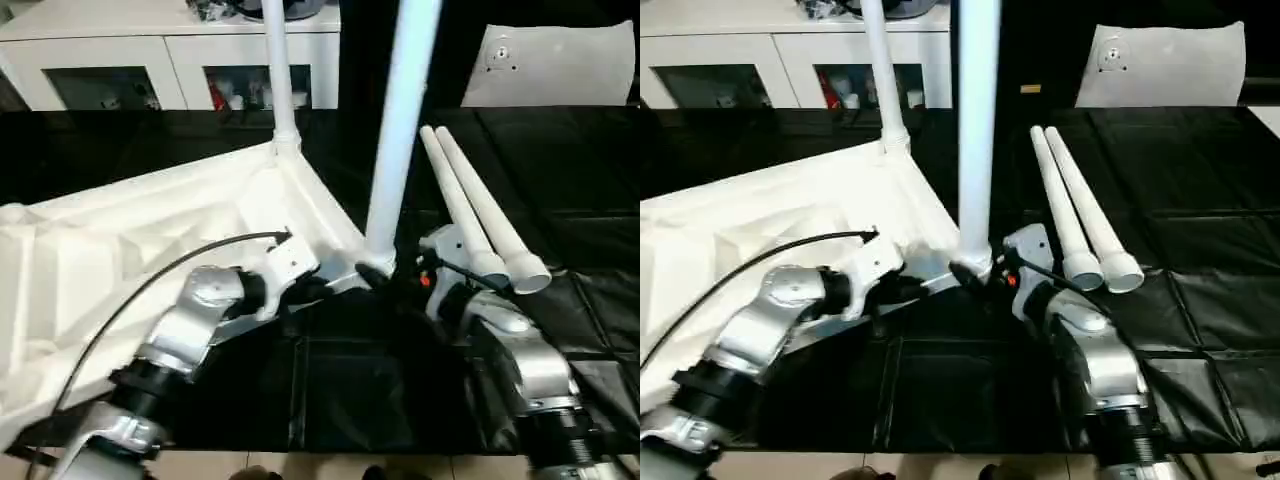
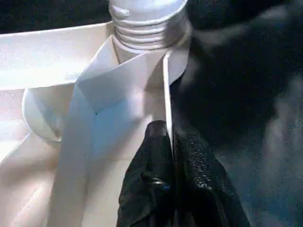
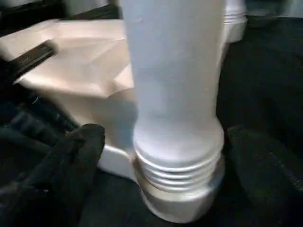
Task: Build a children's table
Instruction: Rotate leg to tighten
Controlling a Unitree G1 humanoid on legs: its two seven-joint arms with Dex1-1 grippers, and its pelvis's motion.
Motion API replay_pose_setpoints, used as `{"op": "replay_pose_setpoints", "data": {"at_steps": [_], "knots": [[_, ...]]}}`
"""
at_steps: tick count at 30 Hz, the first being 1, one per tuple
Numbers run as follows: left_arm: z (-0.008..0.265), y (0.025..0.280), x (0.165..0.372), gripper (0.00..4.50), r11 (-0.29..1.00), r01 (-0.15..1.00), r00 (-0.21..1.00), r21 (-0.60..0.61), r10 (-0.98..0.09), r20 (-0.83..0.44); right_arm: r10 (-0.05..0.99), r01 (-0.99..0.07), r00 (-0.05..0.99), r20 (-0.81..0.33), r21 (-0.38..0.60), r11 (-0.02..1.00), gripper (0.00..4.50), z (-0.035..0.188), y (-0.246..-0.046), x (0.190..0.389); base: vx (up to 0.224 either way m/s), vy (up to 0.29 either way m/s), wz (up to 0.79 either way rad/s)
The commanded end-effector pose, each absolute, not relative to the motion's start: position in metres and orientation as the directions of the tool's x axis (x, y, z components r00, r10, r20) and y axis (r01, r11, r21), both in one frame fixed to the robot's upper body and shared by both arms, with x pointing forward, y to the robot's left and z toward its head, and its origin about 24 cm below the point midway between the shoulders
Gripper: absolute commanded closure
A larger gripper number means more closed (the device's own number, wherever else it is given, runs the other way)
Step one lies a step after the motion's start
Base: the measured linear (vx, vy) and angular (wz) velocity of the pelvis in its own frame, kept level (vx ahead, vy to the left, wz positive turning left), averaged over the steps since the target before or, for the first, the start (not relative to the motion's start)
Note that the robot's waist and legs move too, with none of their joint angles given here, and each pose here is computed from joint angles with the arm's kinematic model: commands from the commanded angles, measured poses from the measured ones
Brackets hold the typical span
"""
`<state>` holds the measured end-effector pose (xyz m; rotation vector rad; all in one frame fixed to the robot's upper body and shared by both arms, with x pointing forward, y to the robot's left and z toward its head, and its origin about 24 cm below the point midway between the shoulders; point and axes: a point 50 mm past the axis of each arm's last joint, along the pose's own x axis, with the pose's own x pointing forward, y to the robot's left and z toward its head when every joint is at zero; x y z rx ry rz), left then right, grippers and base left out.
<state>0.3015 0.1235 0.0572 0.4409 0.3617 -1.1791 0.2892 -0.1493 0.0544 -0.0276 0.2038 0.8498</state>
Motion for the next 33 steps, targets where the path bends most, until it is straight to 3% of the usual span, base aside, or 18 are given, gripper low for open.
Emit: {"op": "replay_pose_setpoints", "data": {"at_steps": [1,9,16,27,33], "knots": [[0.058,0.128,0.295,4.5,0.18,0.973,0.229,0.144,-0.826,-0.515,0.817,-0.826,0.551,-0.172,0.025,0.562,0.04,0.064,-0.147,0.286,0.0,0.0,0.0],[0.059,0.137,0.29,4.5,-0.017,0.996,0.038,0.092,-0.829,-0.558,0.914,-0.949,0.307,-0.266,-0.013,0.315,0.04,0.065,-0.155,0.276,0.0,0.0,0.0],[0.059,0.139,0.292,4.5,-0.107,0.992,-0.047,0.069,-0.806,-0.59,0.934,-0.986,0.161,-0.318,-0.004,0.169,0.62,0.062,-0.153,0.271,0.0,0.0,0.0],[0.057,0.14,0.291,4.5,-0.147,0.988,-0.093,0.043,-0.8,-0.593,0.947,-0.992,0.104,-0.304,0.034,0.12,1.59,0.062,-0.15,0.272,0.0,0.0,0.0],[0.056,0.14,0.291,4.5,-0.134,0.99,-0.09,0.034,-0.808,-0.583,0.953,-0.991,0.082,-0.292,0.079,0.11,1.87,0.059,-0.147,0.269,0.0,0.0,0.0]]}}
